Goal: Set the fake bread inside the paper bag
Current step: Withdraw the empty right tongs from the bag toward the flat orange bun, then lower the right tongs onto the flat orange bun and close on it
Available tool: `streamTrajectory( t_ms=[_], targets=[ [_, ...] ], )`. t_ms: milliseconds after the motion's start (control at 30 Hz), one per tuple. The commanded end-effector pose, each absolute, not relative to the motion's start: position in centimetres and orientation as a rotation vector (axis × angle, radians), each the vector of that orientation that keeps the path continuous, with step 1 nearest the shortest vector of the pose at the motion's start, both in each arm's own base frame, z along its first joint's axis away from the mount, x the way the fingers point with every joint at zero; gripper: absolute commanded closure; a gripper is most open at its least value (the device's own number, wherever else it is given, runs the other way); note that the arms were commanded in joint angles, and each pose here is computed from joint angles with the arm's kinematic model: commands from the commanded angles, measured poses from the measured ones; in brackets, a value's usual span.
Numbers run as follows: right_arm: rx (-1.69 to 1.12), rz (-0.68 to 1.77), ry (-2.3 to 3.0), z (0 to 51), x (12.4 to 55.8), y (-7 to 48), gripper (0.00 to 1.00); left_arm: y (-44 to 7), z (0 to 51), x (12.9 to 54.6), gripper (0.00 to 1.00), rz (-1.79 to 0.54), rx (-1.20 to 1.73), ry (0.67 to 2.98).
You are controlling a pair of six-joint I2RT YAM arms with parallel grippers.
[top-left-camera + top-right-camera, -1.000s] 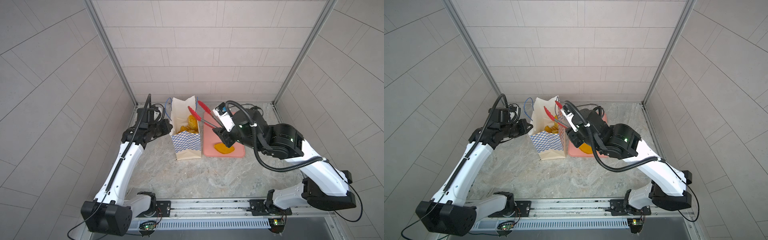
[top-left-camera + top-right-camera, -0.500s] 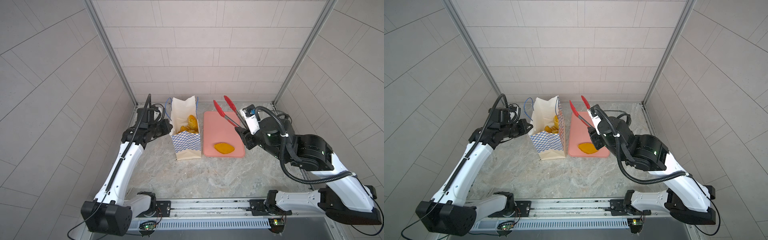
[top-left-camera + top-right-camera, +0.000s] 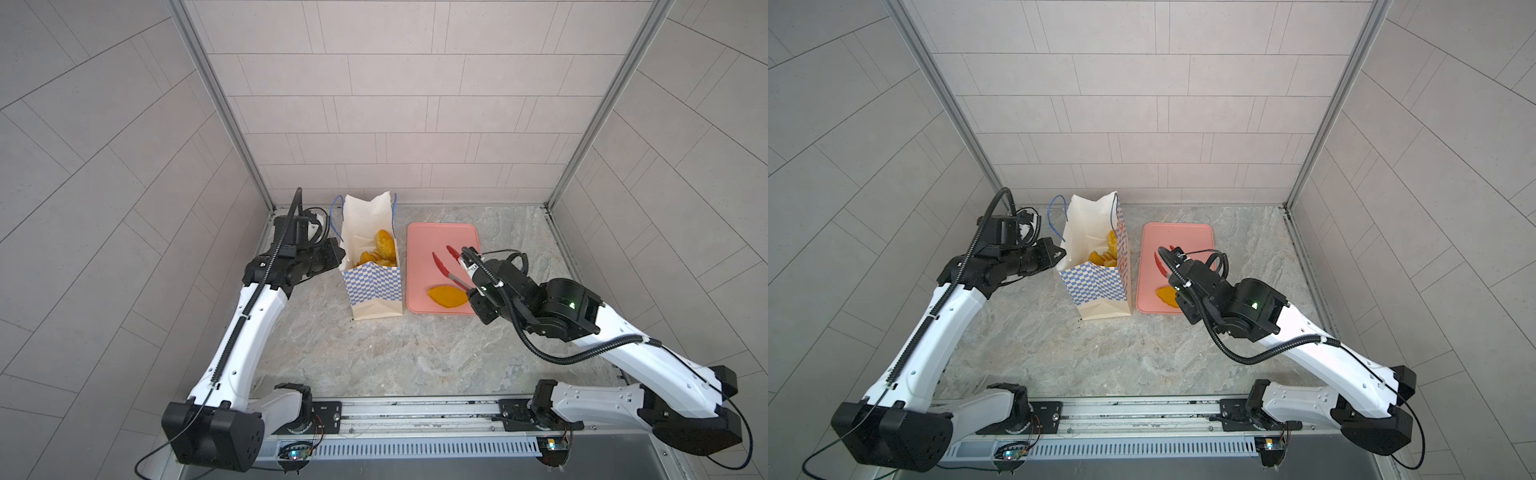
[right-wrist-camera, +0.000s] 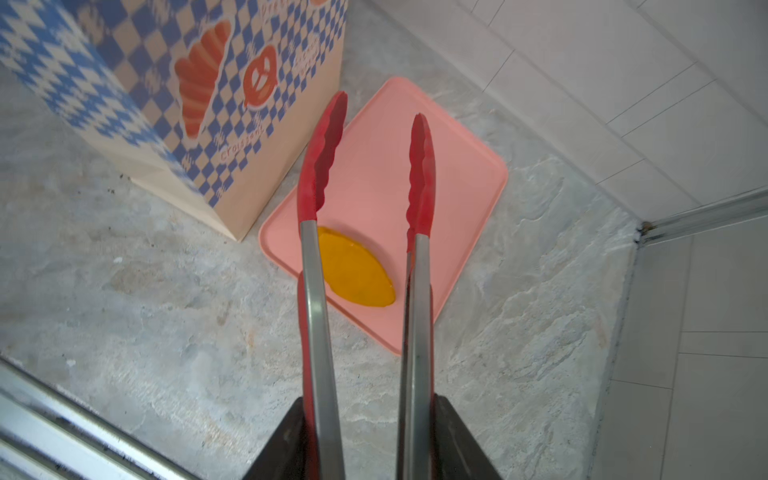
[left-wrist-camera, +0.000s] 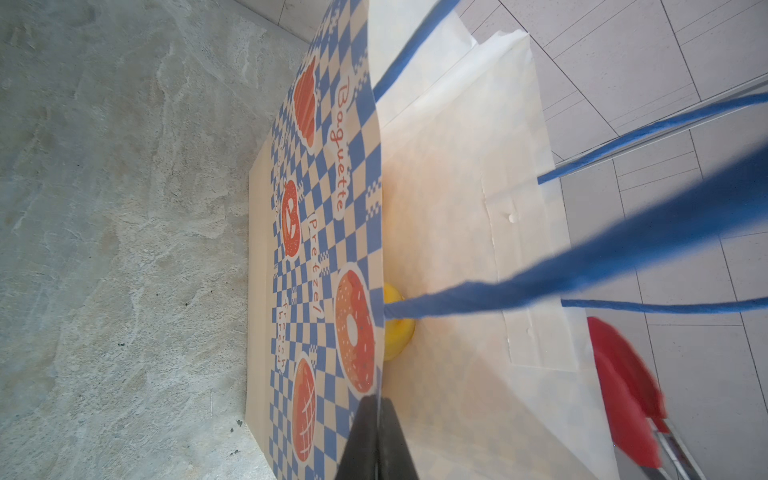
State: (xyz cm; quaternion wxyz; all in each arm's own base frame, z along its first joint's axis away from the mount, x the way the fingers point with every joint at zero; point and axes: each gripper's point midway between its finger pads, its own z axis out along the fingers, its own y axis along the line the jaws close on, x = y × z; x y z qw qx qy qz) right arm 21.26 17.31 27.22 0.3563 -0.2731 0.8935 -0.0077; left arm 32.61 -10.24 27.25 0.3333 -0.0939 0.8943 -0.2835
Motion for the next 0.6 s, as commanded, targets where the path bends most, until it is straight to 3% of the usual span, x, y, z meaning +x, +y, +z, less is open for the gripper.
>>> streamTrajectory(
  t_ms=[0, 267, 567],
  targets=[
    [-0.711, 0.154, 2.373, 25.1, 19.8, 19.0, 0.58, -10.5, 27.8, 32.4, 1.00, -0.750, -0.219, 2.317],
    [-0.821, 0.267, 2.475, 20.3, 17.2, 19.8, 0.60, -10.5, 27.5, 32.4, 1.00, -0.751, -0.220, 2.323],
    [-0.786, 0.137, 2.552, 17.3, 18.8, 18.8, 0.62, -10.5, 27.5, 32.3, 1.00, -0.748, -0.217, 2.324]
  ],
)
